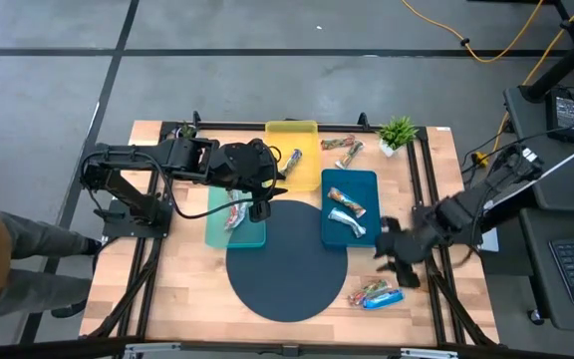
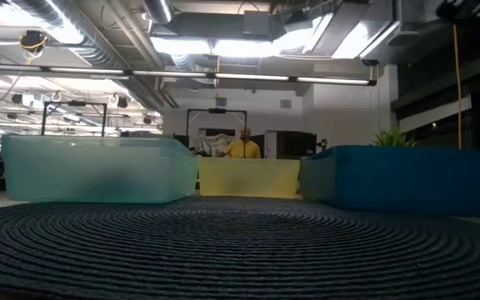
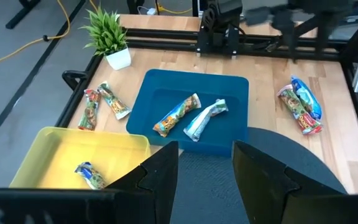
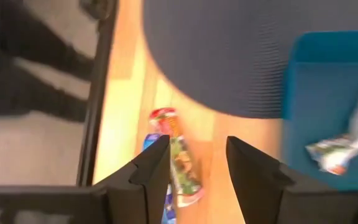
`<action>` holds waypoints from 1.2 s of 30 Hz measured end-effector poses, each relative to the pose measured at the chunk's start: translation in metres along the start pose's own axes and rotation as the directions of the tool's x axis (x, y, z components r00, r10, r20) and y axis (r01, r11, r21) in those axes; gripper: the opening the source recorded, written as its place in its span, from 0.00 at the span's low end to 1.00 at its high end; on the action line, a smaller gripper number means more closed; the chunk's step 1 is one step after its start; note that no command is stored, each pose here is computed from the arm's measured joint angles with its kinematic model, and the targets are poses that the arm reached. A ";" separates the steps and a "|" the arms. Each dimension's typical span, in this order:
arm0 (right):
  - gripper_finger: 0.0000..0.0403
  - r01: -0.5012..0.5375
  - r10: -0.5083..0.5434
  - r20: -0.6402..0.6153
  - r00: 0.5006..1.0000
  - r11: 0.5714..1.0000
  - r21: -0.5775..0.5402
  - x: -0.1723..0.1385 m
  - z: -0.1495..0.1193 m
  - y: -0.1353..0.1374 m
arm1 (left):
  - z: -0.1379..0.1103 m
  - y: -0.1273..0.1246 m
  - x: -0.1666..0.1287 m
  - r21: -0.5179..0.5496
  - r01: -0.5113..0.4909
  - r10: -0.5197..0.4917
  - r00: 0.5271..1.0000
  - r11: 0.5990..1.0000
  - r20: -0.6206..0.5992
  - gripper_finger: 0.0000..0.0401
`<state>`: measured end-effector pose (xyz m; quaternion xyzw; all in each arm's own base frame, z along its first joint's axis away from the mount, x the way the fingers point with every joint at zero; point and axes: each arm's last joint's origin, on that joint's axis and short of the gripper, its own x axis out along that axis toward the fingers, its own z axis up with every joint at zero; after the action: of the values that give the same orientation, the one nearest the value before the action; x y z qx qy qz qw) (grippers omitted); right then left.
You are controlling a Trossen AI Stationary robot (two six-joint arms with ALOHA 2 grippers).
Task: Pick and place Granola Bars by type
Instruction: Put the red granola bar into the light blue bin
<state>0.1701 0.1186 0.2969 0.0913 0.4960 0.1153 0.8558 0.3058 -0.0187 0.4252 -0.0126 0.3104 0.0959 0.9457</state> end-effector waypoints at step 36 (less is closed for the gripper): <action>0.74 0.152 -0.106 -0.299 0.948 0.979 0.137 0.104 -0.026 0.029 | -0.001 -0.002 0.000 0.047 0.056 -0.056 0.998 0.997 -0.011 0.36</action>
<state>0.1944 0.1770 0.2059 0.1081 0.6288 0.0314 0.7693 0.3058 -0.0202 0.4248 0.0005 0.3166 0.0621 0.9465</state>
